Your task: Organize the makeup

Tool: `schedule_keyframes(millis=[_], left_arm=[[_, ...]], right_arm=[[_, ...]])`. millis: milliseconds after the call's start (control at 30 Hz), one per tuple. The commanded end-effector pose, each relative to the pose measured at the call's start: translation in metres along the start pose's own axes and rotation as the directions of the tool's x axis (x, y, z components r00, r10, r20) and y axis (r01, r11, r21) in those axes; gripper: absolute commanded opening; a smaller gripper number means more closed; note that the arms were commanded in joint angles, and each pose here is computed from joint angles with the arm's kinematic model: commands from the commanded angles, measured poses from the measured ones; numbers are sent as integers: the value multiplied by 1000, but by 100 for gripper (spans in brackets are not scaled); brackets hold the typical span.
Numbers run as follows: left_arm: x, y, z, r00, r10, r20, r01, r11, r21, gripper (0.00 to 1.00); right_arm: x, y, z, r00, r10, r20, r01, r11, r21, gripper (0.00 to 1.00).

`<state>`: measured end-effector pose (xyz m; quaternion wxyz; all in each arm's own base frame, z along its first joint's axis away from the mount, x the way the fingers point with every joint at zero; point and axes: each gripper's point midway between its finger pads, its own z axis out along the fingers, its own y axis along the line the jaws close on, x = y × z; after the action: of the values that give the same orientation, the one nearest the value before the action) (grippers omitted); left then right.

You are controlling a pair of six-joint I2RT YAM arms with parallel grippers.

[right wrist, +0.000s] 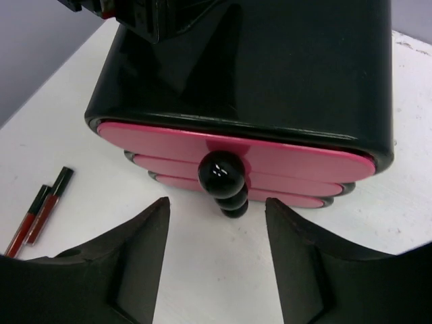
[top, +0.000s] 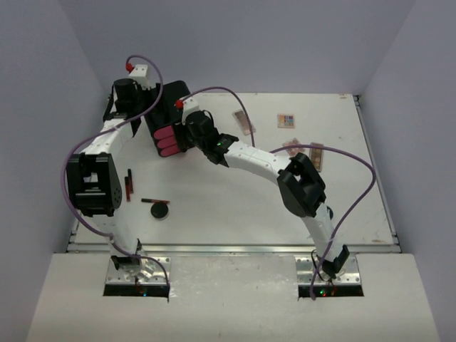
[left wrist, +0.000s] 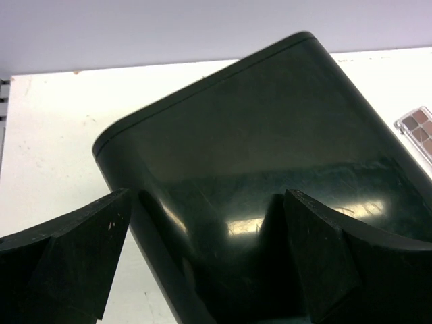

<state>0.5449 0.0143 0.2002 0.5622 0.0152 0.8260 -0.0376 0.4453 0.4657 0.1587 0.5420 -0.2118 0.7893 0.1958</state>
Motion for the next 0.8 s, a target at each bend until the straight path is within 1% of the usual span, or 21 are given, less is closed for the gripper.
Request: schedule_keyframes(millis=[0, 200, 467, 533, 633, 700, 767], left_arm=[[-33, 8, 4, 994, 17, 108, -14, 999, -29, 93], [-27, 9, 8, 995, 20, 102, -17, 999, -29, 93], [-17, 9, 10, 996, 30, 86, -27, 999, -30, 94], [-16, 9, 10, 996, 30, 85, -28, 999, -27, 94], [-15, 9, 10, 996, 32, 82, -30, 999, -23, 94], [-15, 9, 10, 996, 31, 82, -29, 999, -23, 94], [-15, 9, 11, 996, 31, 82, -29, 999, -22, 95]], right_arm=[[-27, 4, 10, 996, -5, 86, 2, 999, 33, 54], [-38, 7, 23, 992, -20, 121, 11, 998, 69, 51], [-34, 9, 28, 990, -13, 142, -2, 995, 101, 40], [-34, 9, 28, 990, -12, 143, -3, 994, 107, 33], [-32, 9, 27, 990, -9, 137, -6, 994, 109, 17], [-27, 9, 25, 992, -3, 124, -10, 994, 106, 3], [-24, 9, 19, 993, 1, 117, -13, 995, 104, 0]])
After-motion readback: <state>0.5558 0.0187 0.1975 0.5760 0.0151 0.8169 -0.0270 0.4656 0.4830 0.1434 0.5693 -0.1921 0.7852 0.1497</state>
